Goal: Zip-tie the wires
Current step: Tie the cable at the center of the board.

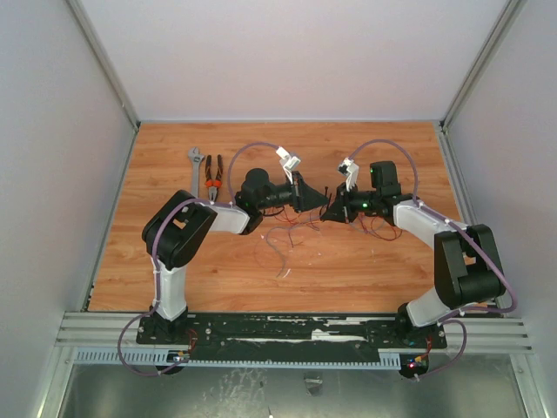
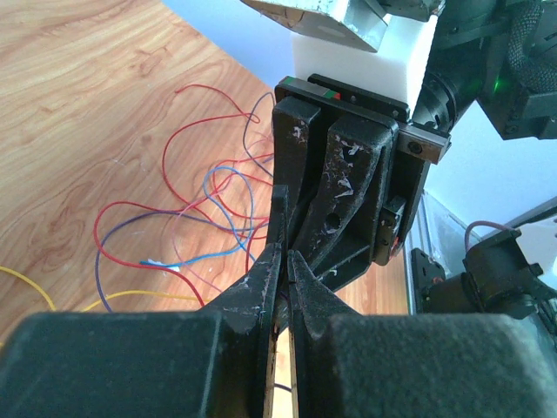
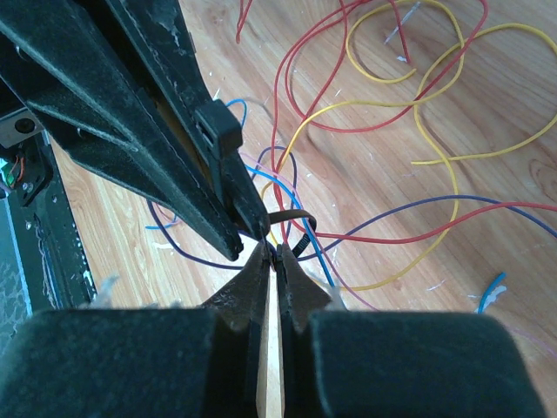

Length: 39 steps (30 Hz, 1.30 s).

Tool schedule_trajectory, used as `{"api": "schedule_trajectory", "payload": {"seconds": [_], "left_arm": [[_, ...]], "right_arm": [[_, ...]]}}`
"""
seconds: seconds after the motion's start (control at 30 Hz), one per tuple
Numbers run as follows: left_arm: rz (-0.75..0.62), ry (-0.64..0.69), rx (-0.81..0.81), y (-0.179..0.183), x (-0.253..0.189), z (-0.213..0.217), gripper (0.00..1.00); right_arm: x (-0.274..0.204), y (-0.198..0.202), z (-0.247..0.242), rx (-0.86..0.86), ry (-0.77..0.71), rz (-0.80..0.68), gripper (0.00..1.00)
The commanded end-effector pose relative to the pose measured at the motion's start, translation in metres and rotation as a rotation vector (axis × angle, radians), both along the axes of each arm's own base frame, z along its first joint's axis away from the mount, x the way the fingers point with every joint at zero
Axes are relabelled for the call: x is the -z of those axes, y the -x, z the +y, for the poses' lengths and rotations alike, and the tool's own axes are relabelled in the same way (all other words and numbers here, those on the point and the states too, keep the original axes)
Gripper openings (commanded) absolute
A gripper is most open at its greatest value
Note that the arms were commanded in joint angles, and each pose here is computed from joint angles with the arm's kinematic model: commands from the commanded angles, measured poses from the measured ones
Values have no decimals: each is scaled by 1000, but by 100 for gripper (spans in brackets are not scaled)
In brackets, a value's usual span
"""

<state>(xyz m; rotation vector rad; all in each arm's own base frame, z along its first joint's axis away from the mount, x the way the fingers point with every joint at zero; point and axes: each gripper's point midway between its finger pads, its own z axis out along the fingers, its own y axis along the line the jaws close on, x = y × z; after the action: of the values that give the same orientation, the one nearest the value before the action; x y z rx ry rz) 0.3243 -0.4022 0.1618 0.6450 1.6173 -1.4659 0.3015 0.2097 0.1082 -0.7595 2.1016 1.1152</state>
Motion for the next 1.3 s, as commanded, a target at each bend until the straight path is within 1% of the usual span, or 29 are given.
{"api": "schedule_trajectory", "payload": {"seconds": [0.0, 0.4, 0.6, 0.77, 0.83, 1.07, 1.27], "left_arm": [[-46, 22, 13, 5, -10, -5, 11], [-45, 22, 14, 5, -10, -5, 10], [-42, 21, 13, 4, -9, -5, 6], [-38, 21, 9, 4, -8, -5, 0], [-45, 18, 6, 3, -8, -5, 0], [-128, -72, -31, -12, 2, -4, 0], [-267, -157, -46, -19, 11, 1, 0]], "right_arm": [[-16, -6, -1, -2, -16, -50, 0], [-22, -8, -7, 10, -47, -43, 0], [-25, -3, -5, -9, -62, -52, 0], [-26, 0, -4, -13, -67, -56, 0], [-27, 2, -5, -15, -68, -56, 0], [-18, 15, -2, -28, -68, -41, 0], [-10, 17, 5, -47, -72, -25, 0]]}}
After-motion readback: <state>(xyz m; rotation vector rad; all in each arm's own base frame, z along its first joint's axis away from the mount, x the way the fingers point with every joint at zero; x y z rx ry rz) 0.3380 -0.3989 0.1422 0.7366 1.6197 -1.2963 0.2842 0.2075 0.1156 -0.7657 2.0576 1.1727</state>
